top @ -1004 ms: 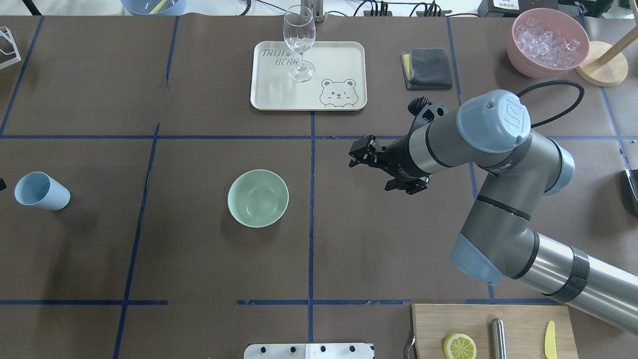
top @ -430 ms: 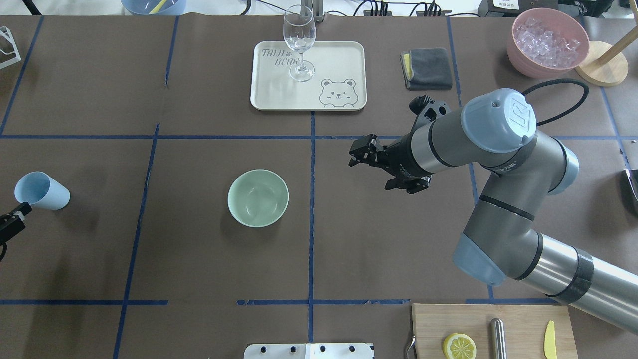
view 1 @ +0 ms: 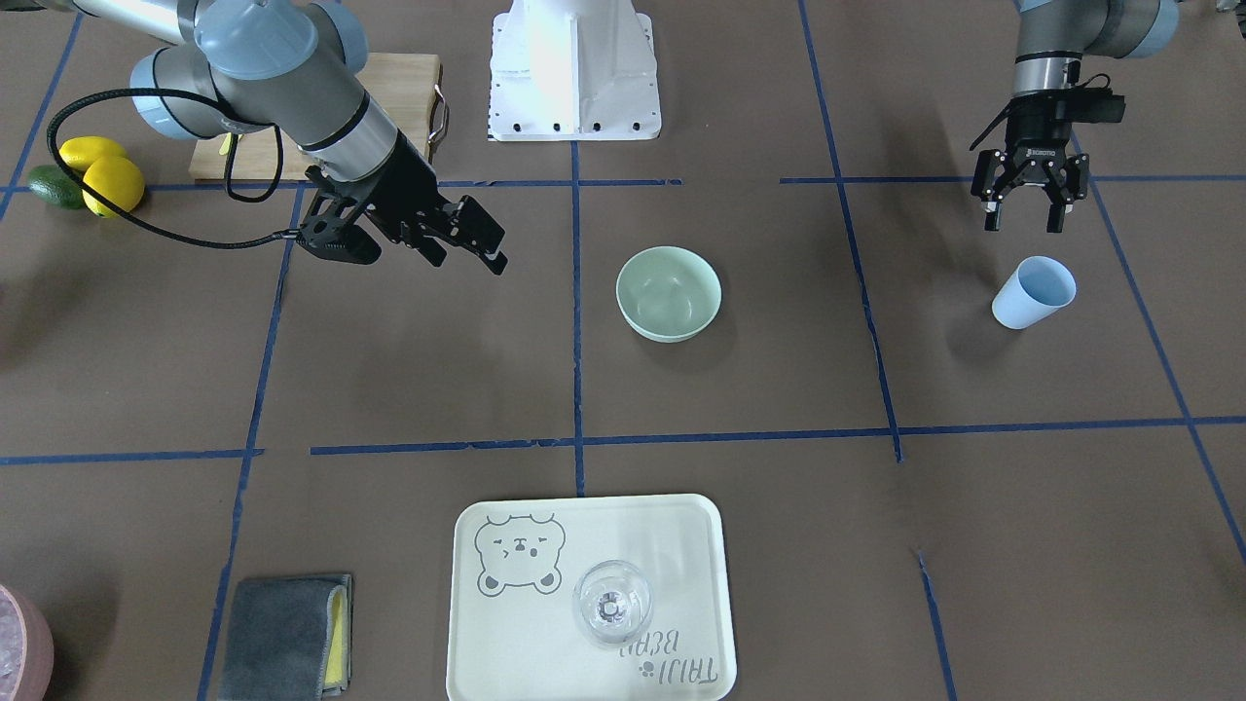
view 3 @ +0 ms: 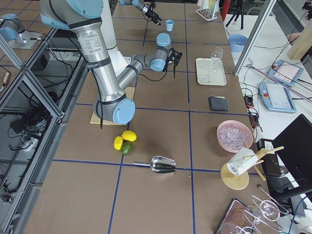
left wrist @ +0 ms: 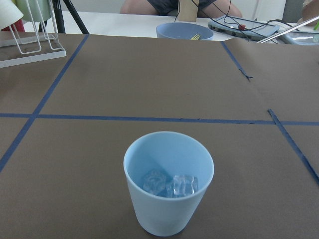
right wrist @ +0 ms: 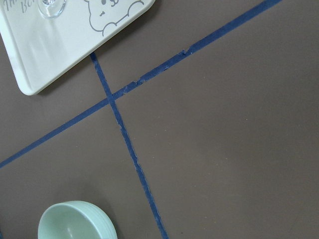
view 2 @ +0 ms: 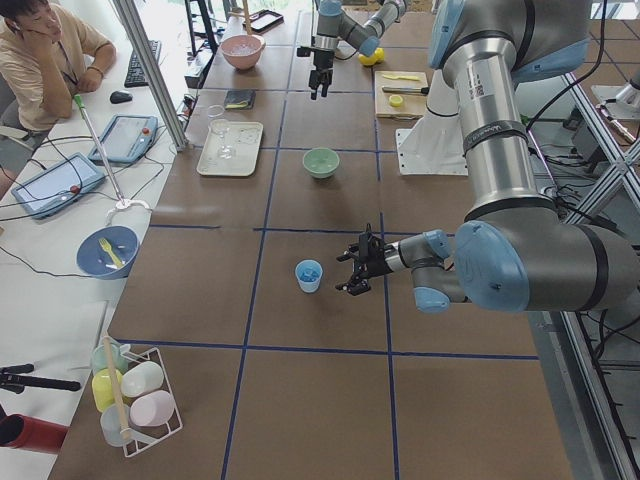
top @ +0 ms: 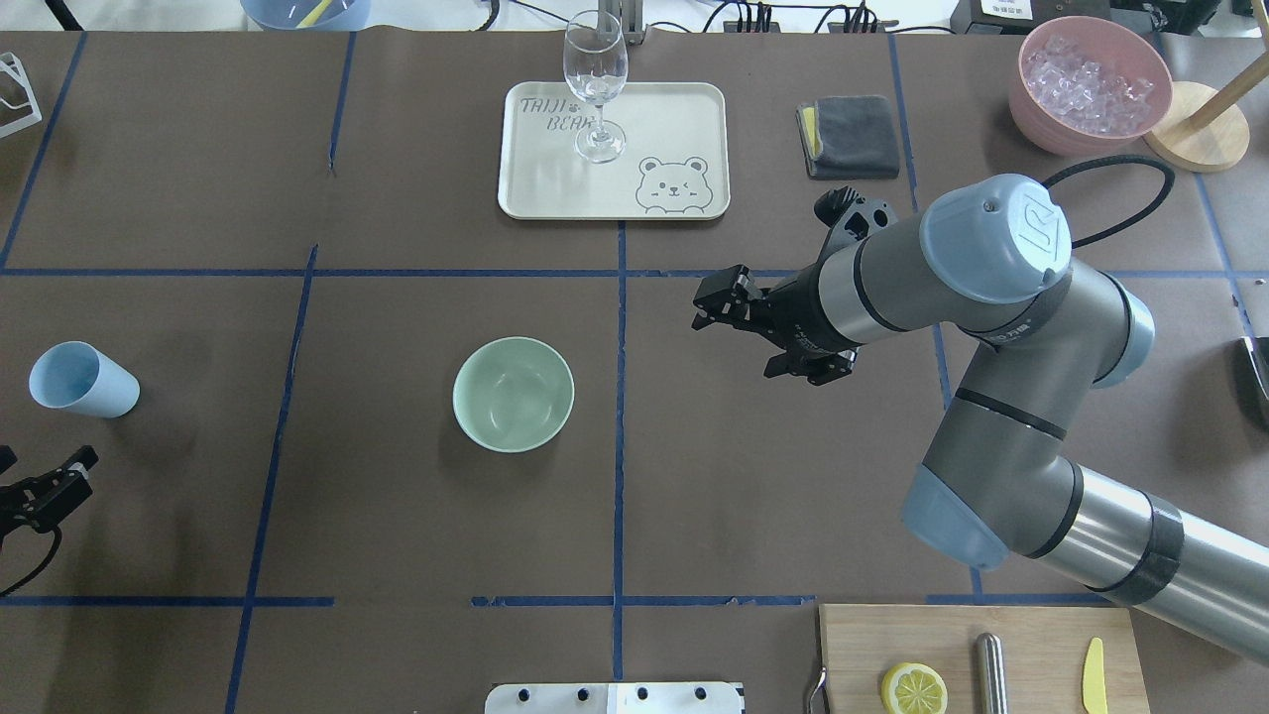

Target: Pour ice into bowl

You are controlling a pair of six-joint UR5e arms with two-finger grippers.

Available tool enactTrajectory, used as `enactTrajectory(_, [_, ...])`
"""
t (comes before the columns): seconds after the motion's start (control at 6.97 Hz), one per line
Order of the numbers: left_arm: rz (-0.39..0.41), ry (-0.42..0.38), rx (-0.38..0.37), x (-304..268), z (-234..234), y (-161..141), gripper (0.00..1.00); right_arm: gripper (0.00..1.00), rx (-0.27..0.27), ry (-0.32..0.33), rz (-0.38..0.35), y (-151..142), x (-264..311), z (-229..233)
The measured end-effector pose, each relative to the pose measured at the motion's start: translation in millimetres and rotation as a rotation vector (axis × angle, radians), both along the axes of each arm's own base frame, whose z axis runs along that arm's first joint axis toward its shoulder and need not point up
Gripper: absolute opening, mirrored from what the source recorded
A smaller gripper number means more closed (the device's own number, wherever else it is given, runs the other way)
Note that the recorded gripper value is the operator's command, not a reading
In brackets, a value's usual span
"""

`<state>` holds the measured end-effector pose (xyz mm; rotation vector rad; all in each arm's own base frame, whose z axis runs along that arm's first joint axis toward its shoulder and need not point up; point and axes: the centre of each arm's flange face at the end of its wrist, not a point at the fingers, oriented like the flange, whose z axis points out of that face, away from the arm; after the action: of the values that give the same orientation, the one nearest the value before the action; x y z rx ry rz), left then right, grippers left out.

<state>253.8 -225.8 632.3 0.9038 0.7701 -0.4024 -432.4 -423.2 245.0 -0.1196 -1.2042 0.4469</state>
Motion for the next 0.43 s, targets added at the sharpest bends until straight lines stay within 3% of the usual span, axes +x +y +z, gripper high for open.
enactTrajectory(0.43, [-0.107, -0.020, 0.083, 36, 24, -5, 0.99, 1.00, -0.001, 0.004, 0.000, -1, -1, 2])
